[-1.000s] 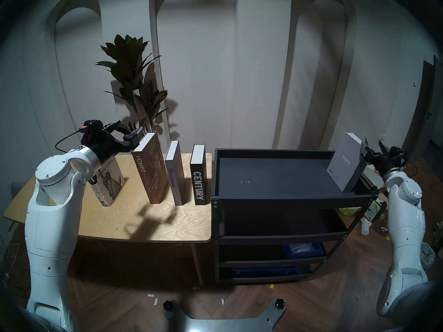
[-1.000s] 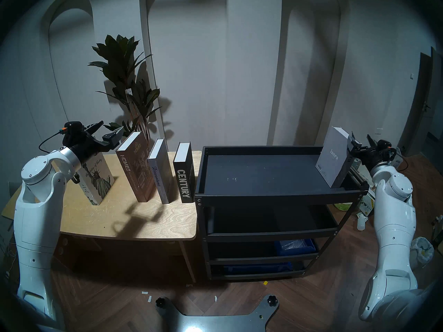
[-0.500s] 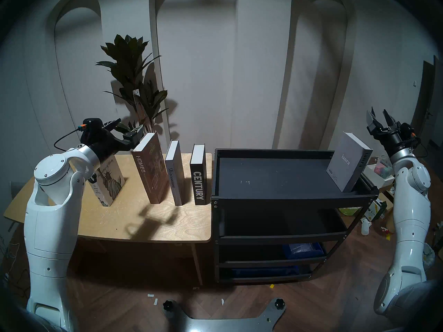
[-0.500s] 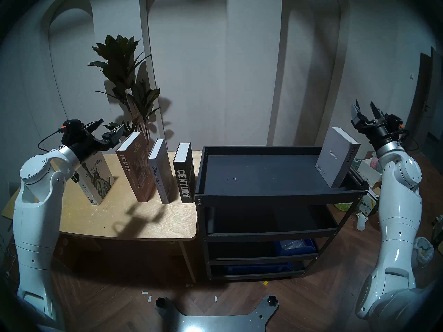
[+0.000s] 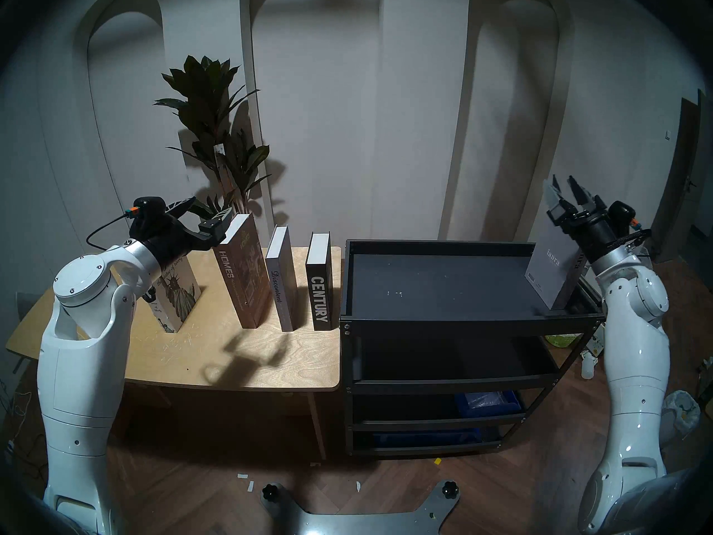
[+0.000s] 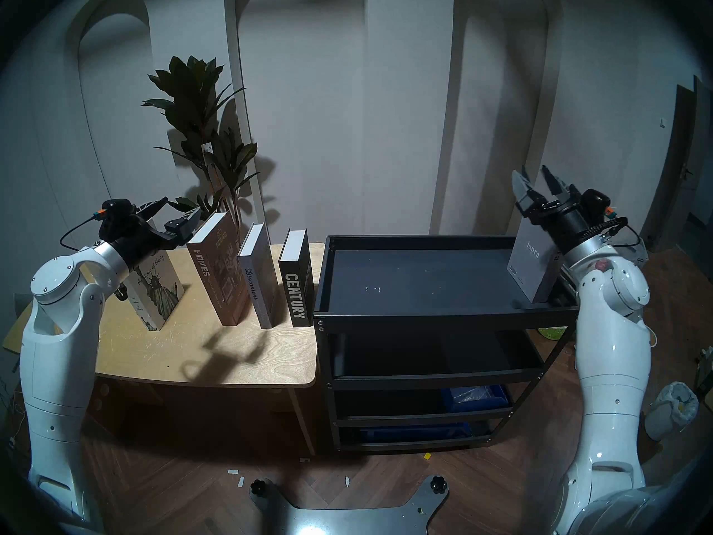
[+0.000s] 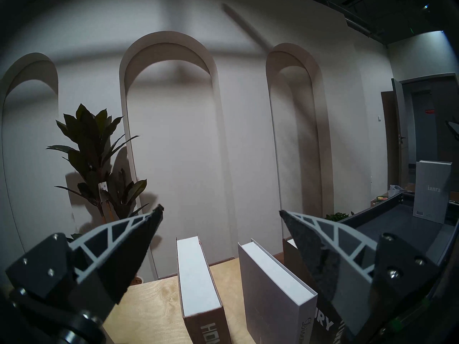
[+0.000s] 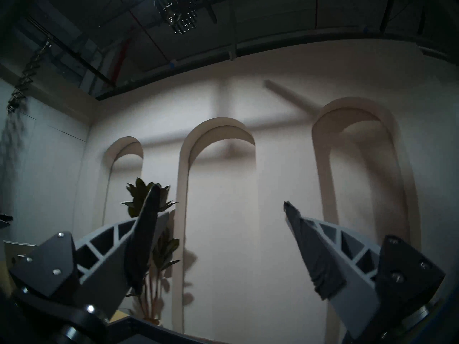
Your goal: Move the books from the display table onto the shelf, standing them upright with spines facing out and tallest at one end
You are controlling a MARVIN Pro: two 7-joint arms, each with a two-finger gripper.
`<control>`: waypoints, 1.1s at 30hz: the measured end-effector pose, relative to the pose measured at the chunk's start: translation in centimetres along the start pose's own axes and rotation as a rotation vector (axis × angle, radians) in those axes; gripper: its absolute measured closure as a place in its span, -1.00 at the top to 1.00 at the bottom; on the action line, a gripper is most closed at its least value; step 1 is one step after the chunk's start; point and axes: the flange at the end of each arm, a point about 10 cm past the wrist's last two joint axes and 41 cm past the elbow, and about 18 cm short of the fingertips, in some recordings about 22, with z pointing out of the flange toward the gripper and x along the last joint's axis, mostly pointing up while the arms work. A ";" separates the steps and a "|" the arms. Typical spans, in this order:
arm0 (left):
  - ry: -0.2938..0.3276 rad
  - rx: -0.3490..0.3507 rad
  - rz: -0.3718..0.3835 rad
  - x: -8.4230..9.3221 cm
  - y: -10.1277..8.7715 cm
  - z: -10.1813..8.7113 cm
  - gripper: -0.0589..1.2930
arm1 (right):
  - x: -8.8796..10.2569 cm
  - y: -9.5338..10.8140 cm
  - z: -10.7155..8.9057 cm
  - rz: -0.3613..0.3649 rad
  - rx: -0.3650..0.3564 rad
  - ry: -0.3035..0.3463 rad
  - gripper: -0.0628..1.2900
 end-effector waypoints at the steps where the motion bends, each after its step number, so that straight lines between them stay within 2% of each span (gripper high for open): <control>1: -0.005 0.004 0.000 -0.2 -0.2 -0.2 0.97 | -0.6 -1.0 0.2 0.021 0.020 -0.003 0.90; 7: -0.025 0.070 0.022 -0.6 -2.5 -1.7 0.97 | -3.1 -6.5 0.8 0.123 0.114 -0.022 0.90; 8: -0.026 0.077 0.024 -0.6 -2.7 -1.8 0.97 | -3.3 -6.9 0.8 0.130 0.120 -0.024 0.90; 11: -0.034 0.133 0.040 -0.6 -4.5 -2.9 0.97 | -4.6 -9.9 1.0 0.184 0.166 -0.043 0.90; 18: -0.041 0.235 0.062 -0.6 -7.5 -5.5 0.97 | -6.8 -15.9 0.7 0.264 0.211 -0.093 0.90; 25: -0.044 0.278 0.063 -1.1 -8.7 -7.5 0.97 | -8.1 -21.2 0.4 0.292 0.209 -0.156 0.90; 33: -0.031 0.293 0.046 -1.5 -9.1 -9.2 0.97 | -8.0 -24.6 0.6 0.268 0.131 -0.195 0.90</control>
